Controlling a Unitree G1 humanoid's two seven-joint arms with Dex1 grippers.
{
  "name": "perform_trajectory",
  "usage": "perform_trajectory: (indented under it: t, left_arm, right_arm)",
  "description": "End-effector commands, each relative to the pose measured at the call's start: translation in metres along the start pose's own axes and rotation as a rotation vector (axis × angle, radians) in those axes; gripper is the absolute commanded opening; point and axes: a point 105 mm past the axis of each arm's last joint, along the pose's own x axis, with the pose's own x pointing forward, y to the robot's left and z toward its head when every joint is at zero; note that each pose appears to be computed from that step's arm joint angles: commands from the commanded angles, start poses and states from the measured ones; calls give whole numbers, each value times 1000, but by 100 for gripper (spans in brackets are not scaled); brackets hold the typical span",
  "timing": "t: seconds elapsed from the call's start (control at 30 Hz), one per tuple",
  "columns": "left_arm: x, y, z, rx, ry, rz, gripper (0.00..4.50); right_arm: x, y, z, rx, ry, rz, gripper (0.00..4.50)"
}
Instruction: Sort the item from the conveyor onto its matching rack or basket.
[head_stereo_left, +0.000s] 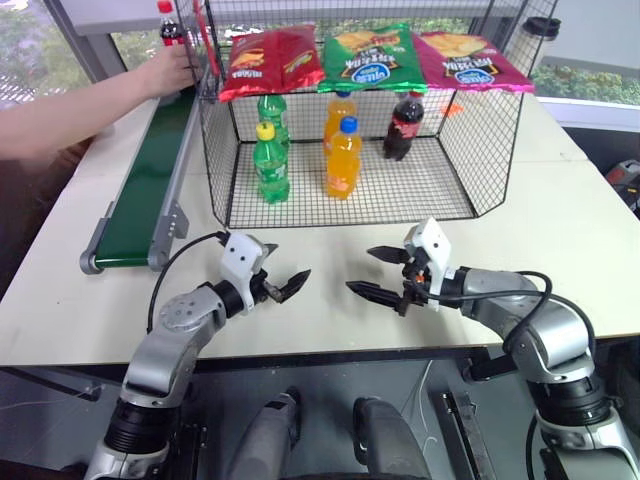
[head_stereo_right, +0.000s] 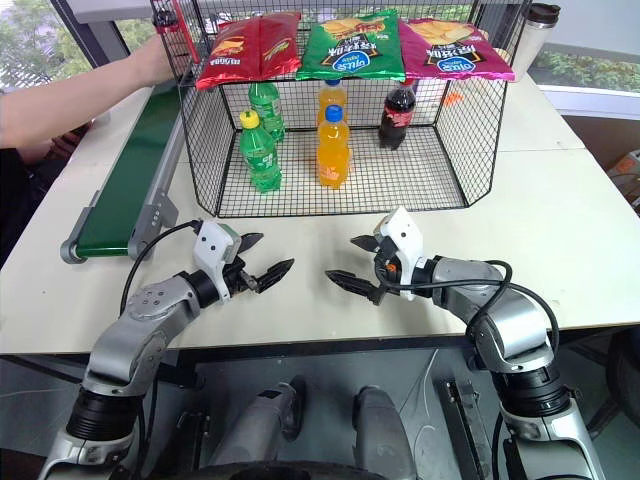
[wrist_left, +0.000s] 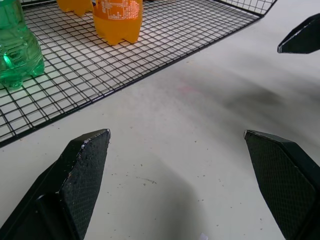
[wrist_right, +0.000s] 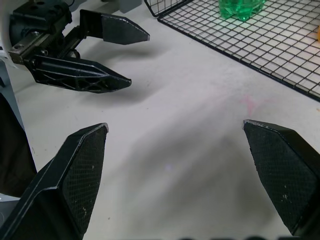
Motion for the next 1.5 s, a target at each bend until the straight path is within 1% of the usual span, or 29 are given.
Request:
perform_trajectory:
  t: [0.03,0.2,0.27,0.4,0.53,0.77,0.93,1.07,1.2,1.37,1.5]
  left_arm:
    - [-7,0,27,60,-62,0,450]
    - [-28,9,49,84,-89,25,450]
    - [-40,18,59,97,-93,60,450]
    - [-66,45,73,111,-100,191,450]
    - [-94,81,80,67,-123,383,450]
    - [-136,121,67,2,-114,627,450]
    - [-148,134,56,-35,-120,719,450]
    - [-157,144,48,-42,-130,816,450]
    - [-160,151,44,-80,-158,874,450]
    - [-156,153,40,-86,-159,875,450]
    - [-153,156,43,-83,-169,872,450]
  right_arm:
    - [-1,13,21,-67,-51,57,446]
    - [-2,20,36,-95,-78,95,446]
    - [-2,24,42,-113,-89,118,446]
    - [0,30,52,-146,-109,152,446]
    - [2,38,59,-189,-117,193,446]
    - [12,51,79,-244,-195,261,446]
    - [19,52,87,-241,-229,270,446]
    - [23,47,85,-233,-231,263,446]
    - [24,43,81,-228,-228,252,446]
    - [24,34,76,-190,-235,217,446]
    - [25,32,75,-182,-229,207,446]
